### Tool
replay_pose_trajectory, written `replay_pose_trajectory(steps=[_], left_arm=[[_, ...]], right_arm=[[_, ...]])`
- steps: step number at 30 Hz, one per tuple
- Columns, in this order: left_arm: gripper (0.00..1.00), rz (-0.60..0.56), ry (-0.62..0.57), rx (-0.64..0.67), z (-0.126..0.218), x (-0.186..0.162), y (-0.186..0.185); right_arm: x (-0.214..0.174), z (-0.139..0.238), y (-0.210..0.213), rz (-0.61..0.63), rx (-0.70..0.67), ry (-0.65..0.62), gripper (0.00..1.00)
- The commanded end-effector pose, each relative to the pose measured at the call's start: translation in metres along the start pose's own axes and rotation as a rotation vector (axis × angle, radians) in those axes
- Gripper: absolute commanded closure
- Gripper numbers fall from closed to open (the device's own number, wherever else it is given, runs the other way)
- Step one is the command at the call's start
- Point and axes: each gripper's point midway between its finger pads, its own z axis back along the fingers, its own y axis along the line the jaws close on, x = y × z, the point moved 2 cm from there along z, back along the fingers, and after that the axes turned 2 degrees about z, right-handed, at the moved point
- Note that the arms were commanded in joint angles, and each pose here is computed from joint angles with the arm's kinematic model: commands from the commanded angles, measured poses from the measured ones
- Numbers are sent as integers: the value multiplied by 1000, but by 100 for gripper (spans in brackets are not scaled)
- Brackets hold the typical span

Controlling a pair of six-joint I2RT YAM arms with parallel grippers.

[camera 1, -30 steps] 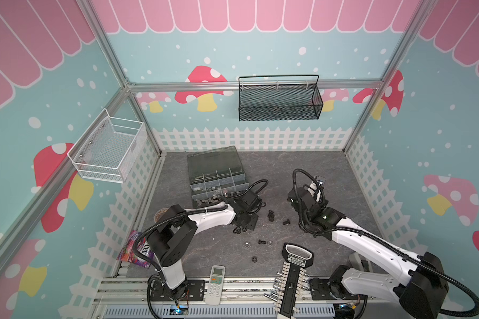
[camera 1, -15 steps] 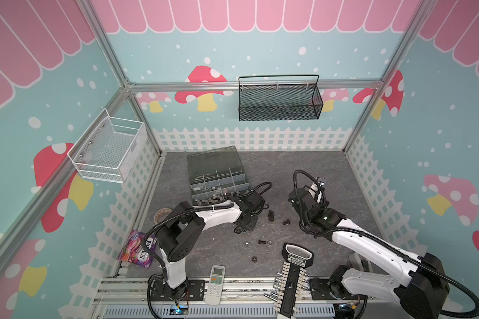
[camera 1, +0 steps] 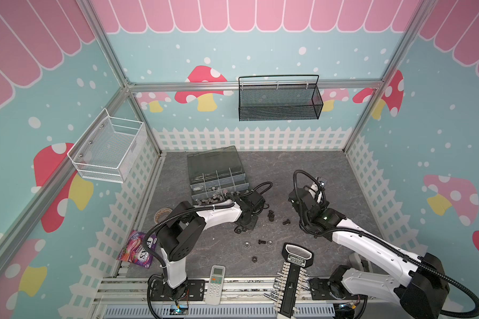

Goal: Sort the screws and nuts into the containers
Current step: 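Close the left gripper on another silver hex nut and lift it, then carry the silver hex nut into the nut compartment and open the left gripper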

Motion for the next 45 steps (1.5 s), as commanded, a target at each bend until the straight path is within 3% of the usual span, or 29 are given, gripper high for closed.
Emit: replay_pose_trajectory(steps=[1, 6, 17, 28, 36, 45], left_arm=[[70, -21, 99, 43, -7, -28, 9], [63, -16, 121, 53, -5, -33, 11], [63, -26, 152, 46, -7, -38, 10], [81, -22, 136, 37, -4, -33, 9], [85, 29, 14, 45, 16, 0, 18], [87, 173, -215, 39, 69, 53, 59]], right_arm=[[-2, -1, -7, -19, -27, -5, 2], [-2, -1, -7, -20, -29, -7, 2], [-1, -3, -6, -23, -39, -13, 2], [-1, -3, -7, -22, -42, -14, 2], [-1, -3, -6, -26, -39, -13, 2], [-2, -3, -6, -23, -40, -11, 2]])
